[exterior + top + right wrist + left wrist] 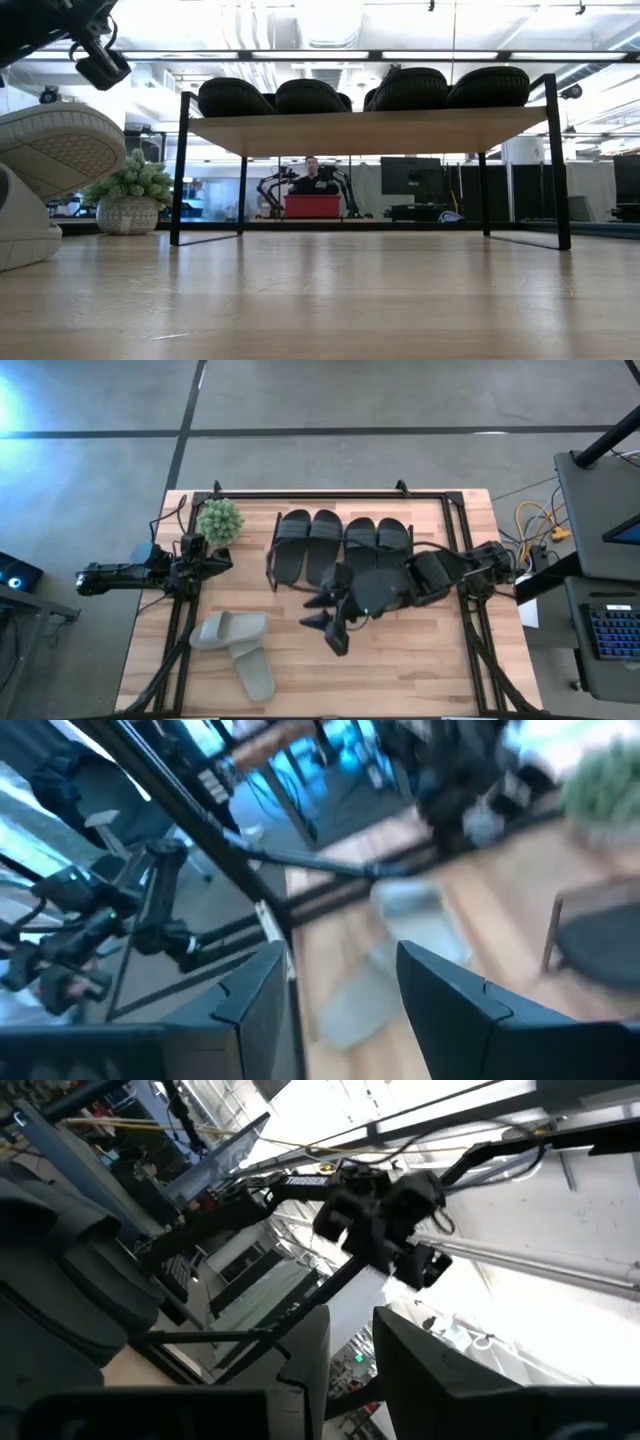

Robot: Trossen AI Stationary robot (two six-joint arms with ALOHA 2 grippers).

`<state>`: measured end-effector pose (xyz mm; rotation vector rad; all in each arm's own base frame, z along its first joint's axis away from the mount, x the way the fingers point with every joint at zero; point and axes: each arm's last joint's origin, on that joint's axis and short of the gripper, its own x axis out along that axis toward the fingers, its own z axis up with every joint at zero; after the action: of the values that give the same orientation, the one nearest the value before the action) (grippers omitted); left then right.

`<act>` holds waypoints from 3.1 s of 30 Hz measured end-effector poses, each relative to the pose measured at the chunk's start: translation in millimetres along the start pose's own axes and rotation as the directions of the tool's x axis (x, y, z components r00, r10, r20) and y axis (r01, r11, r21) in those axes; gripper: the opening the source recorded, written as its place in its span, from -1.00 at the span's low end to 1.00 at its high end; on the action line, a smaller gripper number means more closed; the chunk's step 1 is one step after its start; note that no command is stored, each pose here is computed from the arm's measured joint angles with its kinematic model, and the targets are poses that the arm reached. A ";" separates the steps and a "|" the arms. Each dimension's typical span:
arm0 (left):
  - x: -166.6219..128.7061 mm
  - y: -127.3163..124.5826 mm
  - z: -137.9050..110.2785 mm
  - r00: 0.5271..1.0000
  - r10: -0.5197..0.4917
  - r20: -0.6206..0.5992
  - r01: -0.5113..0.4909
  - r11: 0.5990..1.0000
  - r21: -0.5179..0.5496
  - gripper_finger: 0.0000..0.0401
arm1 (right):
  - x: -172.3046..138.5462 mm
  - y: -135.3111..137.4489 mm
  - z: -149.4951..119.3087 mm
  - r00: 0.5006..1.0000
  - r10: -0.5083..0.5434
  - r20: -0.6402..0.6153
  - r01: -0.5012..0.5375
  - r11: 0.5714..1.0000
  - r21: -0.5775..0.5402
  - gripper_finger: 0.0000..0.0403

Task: Pick and place slides into the shelf
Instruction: Put the gray slipper under the shelf

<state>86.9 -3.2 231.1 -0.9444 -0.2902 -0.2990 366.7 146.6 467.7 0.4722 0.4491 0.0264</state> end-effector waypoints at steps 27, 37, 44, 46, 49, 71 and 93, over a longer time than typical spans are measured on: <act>-0.4 4.3 -4.5 0.999 -0.010 -0.048 0.009 1.000 -0.006 -0.67 | 62.3 -17.7 -30.2 0.968 0.245 -0.049 -0.250 0.961 -0.122 -0.09; 0.3 5.4 -5.1 0.999 -0.002 -0.052 0.002 1.000 -0.007 -0.67 | 38.1 -51.4 -67.9 0.958 0.283 0.044 -0.280 0.958 -0.056 -0.09; 0.4 5.4 -5.1 0.999 -0.003 -0.053 0.002 1.000 -0.008 -0.67 | -34.0 -86.2 -83.4 0.975 0.148 0.167 -0.143 0.989 -0.043 -0.09; 0.4 5.5 -5.2 0.999 -0.002 -0.053 0.002 1.000 -0.008 -0.67 | -54.1 -100.4 -90.5 0.985 0.071 0.160 -0.077 0.997 0.028 -0.09; 0.4 5.4 -5.1 0.999 -0.003 -0.052 0.003 1.000 -0.008 -0.67 | -77.7 -115.0 -102.1 0.987 0.026 0.162 -0.060 0.976 0.210 -0.09; 7.0 14.8 -5.7 0.992 0.129 0.018 -0.128 0.992 -0.013 -0.67 | -104.9 -203.0 -190.4 0.849 0.287 0.444 -0.207 0.953 -0.221 -0.09; 11.7 17.4 -1.1 0.966 0.202 0.160 -0.229 0.957 0.176 -0.67 | -139.7 -258.7 -234.2 0.812 0.195 0.551 -0.107 0.976 -0.187 -0.09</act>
<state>104.2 4.1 221.8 -0.7972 -0.3356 -0.0015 121.2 -0.4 223.9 0.3451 -0.1827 0.0709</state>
